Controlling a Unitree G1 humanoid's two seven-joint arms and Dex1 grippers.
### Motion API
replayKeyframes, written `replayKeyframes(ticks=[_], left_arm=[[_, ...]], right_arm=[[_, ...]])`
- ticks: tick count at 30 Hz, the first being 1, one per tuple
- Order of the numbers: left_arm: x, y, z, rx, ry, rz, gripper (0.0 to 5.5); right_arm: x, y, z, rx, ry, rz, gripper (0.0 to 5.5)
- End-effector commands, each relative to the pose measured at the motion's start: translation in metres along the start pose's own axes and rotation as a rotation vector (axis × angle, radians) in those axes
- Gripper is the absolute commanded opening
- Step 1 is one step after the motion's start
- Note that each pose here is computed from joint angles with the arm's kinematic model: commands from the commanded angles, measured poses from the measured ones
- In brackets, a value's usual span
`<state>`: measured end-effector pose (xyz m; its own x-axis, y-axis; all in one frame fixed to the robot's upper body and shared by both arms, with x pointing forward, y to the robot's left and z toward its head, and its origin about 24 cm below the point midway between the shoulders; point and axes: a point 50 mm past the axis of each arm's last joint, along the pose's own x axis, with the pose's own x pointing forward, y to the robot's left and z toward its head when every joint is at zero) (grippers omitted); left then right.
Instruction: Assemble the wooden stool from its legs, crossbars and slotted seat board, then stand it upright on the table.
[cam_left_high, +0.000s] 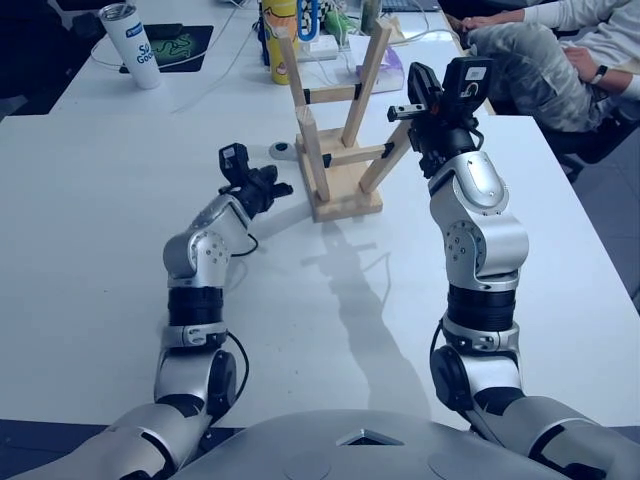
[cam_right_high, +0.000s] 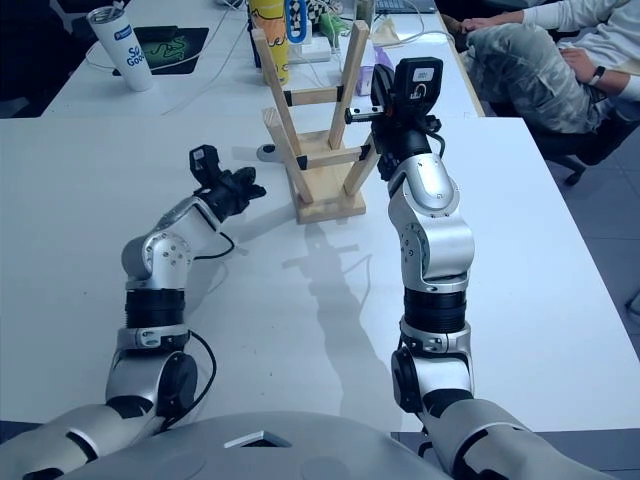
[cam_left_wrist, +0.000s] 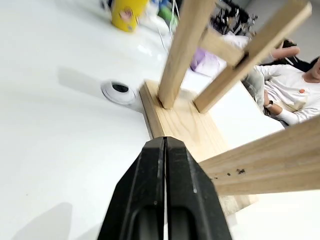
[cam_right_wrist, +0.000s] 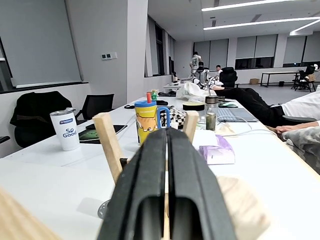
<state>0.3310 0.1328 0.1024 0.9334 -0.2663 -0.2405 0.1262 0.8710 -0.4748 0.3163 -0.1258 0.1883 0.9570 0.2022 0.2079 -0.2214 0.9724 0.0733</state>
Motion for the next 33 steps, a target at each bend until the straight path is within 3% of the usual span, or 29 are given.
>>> replayKeyframes(ticks=[1,9,16,18,22,27,30,33], left_arm=[[-0.005,-0.004,0.055,0.063,-0.223,0.033,0.02],[-0.012,-0.003,0.039,0.091,-0.243,0.067,0.02],[-0.015,-0.011,0.026,0.166,-0.253,0.052,0.02],[-0.016,-0.011,0.025,0.174,-0.256,0.055,0.02],[-0.016,-0.009,0.024,0.177,-0.258,0.066,0.02],[-0.016,-0.008,0.023,0.178,-0.255,0.068,0.02],[-0.016,-0.008,0.022,0.180,-0.252,0.068,0.02],[-0.015,-0.007,0.021,0.180,-0.251,0.071,0.02]], right_arm=[[0.001,-0.004,-0.006,-0.016,0.042,-0.009,0.00],[0.012,-0.008,0.011,-0.036,-0.010,0.000,0.00],[0.038,-0.024,0.097,-0.060,-0.301,-0.043,0.00],[0.044,-0.035,0.103,-0.071,-0.314,-0.069,0.00],[0.049,-0.043,0.050,-0.084,-0.092,-0.066,0.00],[0.026,-0.030,-0.041,-0.131,0.385,0.117,0.00],[0.022,-0.025,-0.043,-0.095,0.388,0.145,0.00],[0.033,-0.024,-0.017,-0.074,0.229,0.126,0.00]])
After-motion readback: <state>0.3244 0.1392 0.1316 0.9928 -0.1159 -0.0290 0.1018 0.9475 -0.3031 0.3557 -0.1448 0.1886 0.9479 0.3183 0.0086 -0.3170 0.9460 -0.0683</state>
